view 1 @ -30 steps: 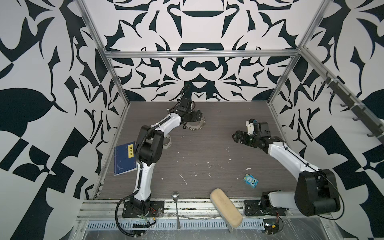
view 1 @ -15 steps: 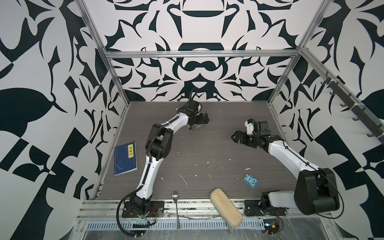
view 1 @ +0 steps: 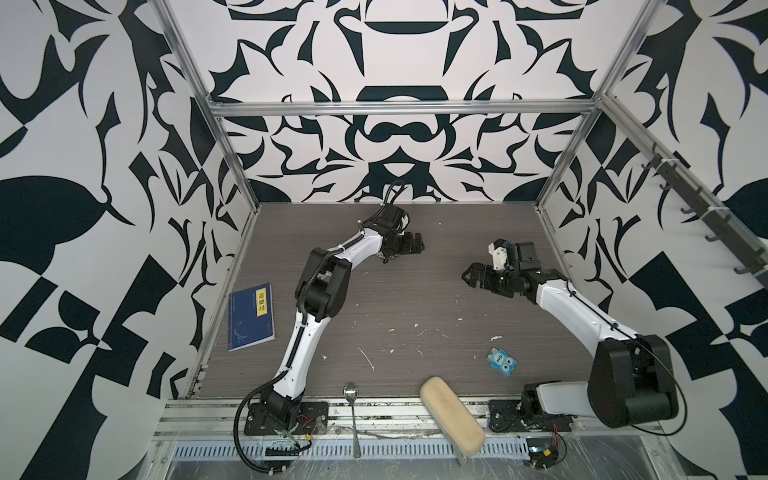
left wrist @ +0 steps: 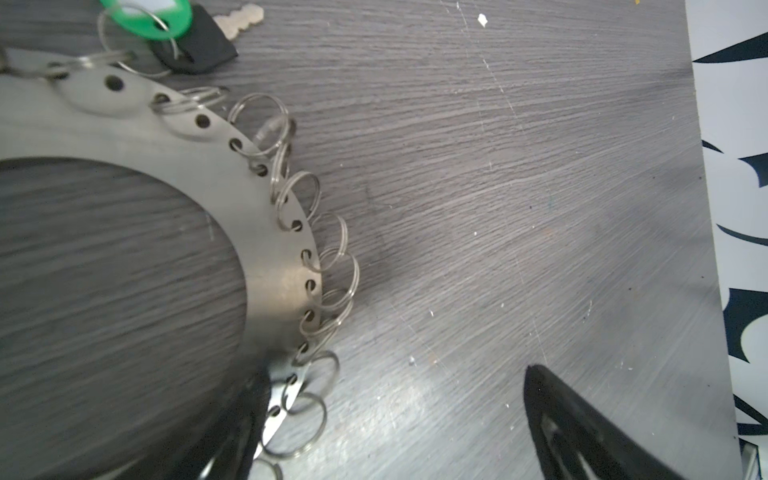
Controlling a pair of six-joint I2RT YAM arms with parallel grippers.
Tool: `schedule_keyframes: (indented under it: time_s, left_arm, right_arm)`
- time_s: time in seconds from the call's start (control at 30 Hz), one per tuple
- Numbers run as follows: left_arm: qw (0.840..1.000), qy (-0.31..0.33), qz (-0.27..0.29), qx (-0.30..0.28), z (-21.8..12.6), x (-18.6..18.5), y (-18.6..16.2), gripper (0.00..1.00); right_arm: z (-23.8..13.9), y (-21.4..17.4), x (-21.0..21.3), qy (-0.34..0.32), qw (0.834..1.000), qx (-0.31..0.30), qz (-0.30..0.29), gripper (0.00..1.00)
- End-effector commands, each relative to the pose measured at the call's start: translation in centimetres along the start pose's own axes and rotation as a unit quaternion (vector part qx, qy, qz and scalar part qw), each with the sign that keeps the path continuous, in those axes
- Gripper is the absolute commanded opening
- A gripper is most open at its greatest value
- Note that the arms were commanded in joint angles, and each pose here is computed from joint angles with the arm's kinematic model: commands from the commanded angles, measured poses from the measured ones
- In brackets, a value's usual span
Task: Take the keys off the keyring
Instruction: 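Move the left gripper over the metal keyring plate while the right arm rises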
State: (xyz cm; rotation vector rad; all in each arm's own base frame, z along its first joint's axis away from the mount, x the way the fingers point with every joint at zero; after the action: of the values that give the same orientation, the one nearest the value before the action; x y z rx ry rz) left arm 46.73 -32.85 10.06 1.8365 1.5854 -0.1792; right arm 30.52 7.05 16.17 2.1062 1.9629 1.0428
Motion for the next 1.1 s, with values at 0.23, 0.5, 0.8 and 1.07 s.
schedule_keyframes:
  time_s: [0.23,0.5,0.8,1.07]
  left_arm:
    - [0.999,0.038,0.034,-0.003,0.3,-0.1,0.2,0.99]
    - [0.997,0.058,0.027,-0.032,-0.2,1.1,1.8,1.00]
    - [0.998,0.066,0.017,-0.003,0.7,2.5,0.7,0.99]
    - [0.998,0.054,0.005,0.022,1.1,2.5,-0.4,0.99]
  right_arm:
    - [-0.6,1.2,0.8,0.009,1.000,-0.012,-0.009,1.00]
    - [-0.5,1.0,0.7,0.007,1.000,-0.007,-0.007,1.00]
    - [-0.6,1.2,0.9,0.013,1.000,-0.002,-0.009,1.00]
    - [-0.6,1.2,1.0,0.014,1.000,0.002,-0.010,1.00]
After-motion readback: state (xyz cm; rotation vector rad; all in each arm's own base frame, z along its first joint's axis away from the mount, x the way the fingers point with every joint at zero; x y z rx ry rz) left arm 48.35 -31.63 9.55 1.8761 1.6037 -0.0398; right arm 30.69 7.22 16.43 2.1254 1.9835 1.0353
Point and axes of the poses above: each gripper's point midway between its finger pads, its own z axis out along the fingers, its own x axis along the line the jaws close on, y = z × x, the point moved 6 cm from there along -z, back along the fingers, and after that the axes turned 4 degrees about -z, right-handed, at the moved point
